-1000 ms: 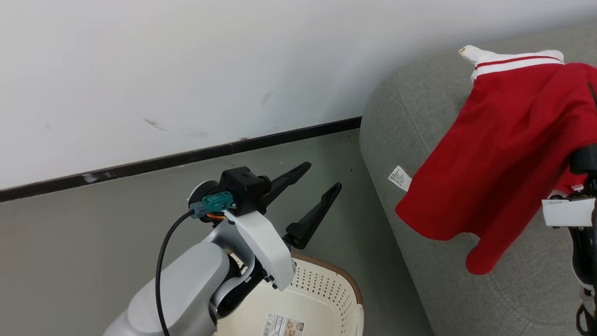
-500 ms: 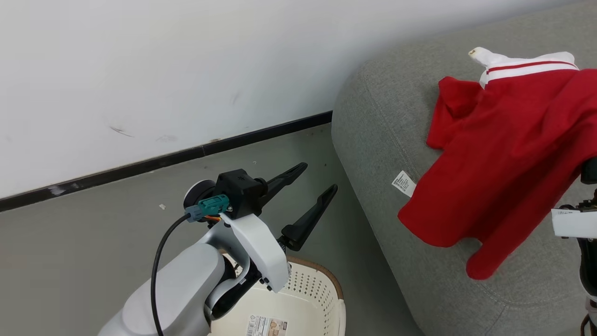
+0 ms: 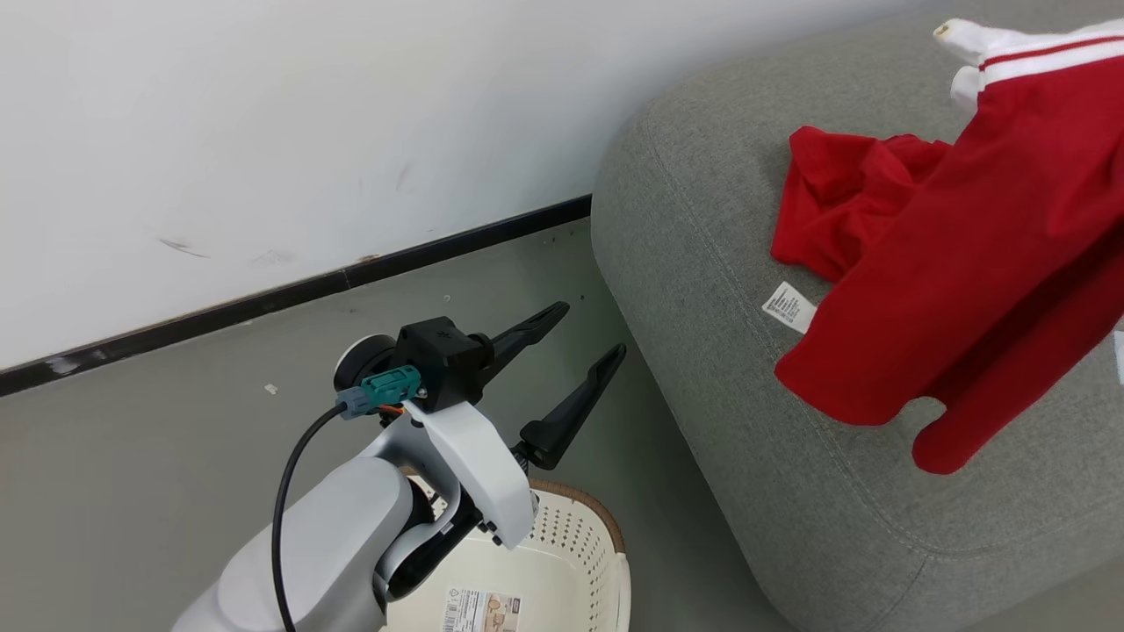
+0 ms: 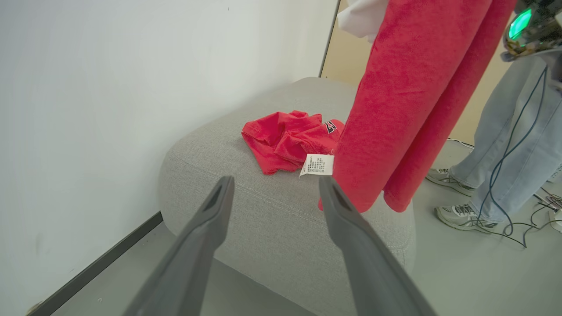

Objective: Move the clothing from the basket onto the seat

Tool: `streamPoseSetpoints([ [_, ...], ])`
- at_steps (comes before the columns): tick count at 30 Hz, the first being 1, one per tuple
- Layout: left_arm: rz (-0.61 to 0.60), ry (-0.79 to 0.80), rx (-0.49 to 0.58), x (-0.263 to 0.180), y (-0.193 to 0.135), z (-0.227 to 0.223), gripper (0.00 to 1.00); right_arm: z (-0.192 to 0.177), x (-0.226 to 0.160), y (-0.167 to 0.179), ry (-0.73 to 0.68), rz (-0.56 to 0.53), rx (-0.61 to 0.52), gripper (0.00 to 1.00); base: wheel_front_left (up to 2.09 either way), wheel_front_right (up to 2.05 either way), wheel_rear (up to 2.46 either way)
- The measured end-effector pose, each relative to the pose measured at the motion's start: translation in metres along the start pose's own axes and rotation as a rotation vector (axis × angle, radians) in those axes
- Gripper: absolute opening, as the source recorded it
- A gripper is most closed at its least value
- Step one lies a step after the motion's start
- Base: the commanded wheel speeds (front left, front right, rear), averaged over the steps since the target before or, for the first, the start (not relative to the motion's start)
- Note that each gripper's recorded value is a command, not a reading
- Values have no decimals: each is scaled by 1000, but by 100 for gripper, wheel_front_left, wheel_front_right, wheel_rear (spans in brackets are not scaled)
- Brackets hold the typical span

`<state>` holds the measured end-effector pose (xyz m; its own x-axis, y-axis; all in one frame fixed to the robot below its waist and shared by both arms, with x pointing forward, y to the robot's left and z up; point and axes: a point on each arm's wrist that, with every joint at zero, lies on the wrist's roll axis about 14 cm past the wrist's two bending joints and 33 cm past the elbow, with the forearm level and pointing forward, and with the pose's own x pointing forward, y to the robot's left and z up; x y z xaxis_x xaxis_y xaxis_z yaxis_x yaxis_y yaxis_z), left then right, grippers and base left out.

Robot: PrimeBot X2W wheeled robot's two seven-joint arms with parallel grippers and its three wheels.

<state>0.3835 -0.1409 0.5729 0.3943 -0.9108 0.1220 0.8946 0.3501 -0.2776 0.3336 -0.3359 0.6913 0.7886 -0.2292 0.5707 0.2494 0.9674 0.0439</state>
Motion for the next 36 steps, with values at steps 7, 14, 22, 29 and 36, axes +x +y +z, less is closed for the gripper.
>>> streamPoseSetpoints([
  [7, 0, 2, -14, 0, 4, -4, 100, 6, 21, -26, -18, -28, -18, 0, 0, 0, 0],
  [14, 21, 30, -33, -4, 16, -14, 100, -5, 44, -47, 28, -63, -15, 0, 0, 0, 0],
  [22, 54, 58, -56, -12, 33, -26, 100, -24, 73, -54, 108, -41, -81, 0, 0, 0, 0],
  [29, 88, 92, -77, -21, 50, -40, 100, -64, 84, -67, 234, -62, -118, 0, 0, 0, 0],
  [36, 125, 120, -97, -31, 69, -52, 100, -103, 91, -83, 313, -131, -101, 0, 0, 0, 0],
])
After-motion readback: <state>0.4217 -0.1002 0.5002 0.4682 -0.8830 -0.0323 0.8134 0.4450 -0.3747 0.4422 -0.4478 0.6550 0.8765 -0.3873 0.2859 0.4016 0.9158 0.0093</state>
